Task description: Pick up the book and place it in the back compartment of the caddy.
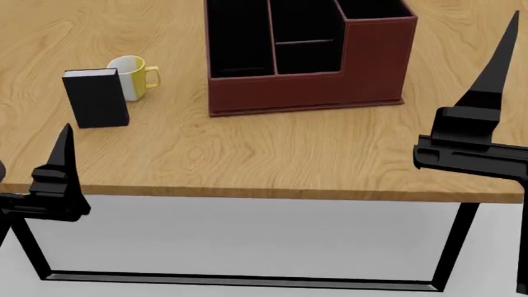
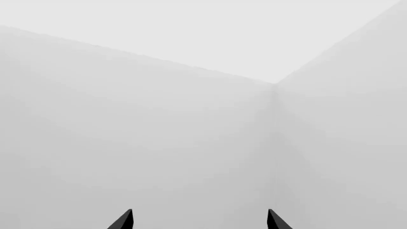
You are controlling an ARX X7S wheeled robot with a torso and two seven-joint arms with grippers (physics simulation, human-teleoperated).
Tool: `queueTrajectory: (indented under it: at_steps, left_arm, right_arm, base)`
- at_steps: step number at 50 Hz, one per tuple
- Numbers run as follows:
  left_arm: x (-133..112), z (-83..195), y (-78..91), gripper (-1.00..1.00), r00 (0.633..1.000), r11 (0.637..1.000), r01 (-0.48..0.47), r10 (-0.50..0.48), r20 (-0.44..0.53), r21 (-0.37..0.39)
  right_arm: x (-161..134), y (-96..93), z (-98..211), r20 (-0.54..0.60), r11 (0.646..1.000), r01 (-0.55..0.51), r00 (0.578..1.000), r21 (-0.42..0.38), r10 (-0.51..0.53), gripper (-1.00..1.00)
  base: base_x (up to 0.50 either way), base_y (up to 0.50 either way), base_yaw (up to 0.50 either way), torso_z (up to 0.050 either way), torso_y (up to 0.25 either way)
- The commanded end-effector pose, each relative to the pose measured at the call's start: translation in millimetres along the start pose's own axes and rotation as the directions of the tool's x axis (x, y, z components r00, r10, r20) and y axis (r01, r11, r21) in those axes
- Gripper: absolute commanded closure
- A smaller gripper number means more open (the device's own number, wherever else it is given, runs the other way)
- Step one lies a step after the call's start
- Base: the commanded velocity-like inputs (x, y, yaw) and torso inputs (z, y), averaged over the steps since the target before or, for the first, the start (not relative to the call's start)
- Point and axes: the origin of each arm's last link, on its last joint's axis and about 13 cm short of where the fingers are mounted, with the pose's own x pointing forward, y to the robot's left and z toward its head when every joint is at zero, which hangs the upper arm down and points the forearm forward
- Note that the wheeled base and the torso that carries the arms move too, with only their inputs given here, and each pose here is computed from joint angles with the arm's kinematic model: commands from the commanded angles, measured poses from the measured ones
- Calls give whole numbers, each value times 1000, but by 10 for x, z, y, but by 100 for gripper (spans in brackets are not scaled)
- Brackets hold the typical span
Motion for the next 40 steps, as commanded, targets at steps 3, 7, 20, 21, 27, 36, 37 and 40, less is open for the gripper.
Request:
queueTrajectory:
  at_steps: [3, 7, 20, 21, 27, 36, 37, 40]
  left_arm:
    - [-1, 19, 6, -100, 1000, 1000, -4, 4, 10, -3]
    - [0, 22, 12, -100, 1000, 1000, -8, 8, 17, -7]
    - [-4, 21, 13, -100, 1000, 1000, -8, 8, 16, -6]
    - [-3, 24, 12, -100, 1000, 1000, -8, 8, 16, -6]
    - [-2, 23, 14, -100, 1000, 1000, -9, 9, 17, -6]
    - [2, 28, 21, -100, 1000, 1000, -11, 11, 21, -8]
    - [4, 29, 22, -100, 1000, 1000, -12, 12, 21, -7]
    - [5, 31, 23, -100, 1000, 1000, -13, 13, 23, -6]
  right_arm:
    - [-1, -1, 17, 5, 1000, -2, 1000, 3, 2, -100]
    - [-2, 1, 21, 6, 1000, -3, 1000, 3, 3, -100]
    - [-8, 10, 27, 6, 1000, -15, 1000, 2, 15, -100]
    - [-7, 10, 30, 7, 1000, -14, 1000, 3, 14, -100]
    - [2, 13, 42, 9, 1000, -16, 1000, 2, 16, -100]
    - [8, 21, 46, 9, 1000, -19, 1000, 1, 19, -100]
    - [8, 21, 49, 9, 1000, -20, 1000, 1, 20, -100]
    - [5, 21, 53, 10, 1000, -20, 1000, 0, 20, -100]
  base:
    - [357, -56, 0, 0, 0]
    - [354, -56, 0, 0, 0]
    - [357, -55, 0, 0, 1]
    - [359, -55, 0, 0, 0]
    - [357, -46, 0, 0, 2]
    - [359, -43, 0, 0, 1]
    - [359, -39, 0, 0, 0]
    - [355, -43, 0, 0, 0]
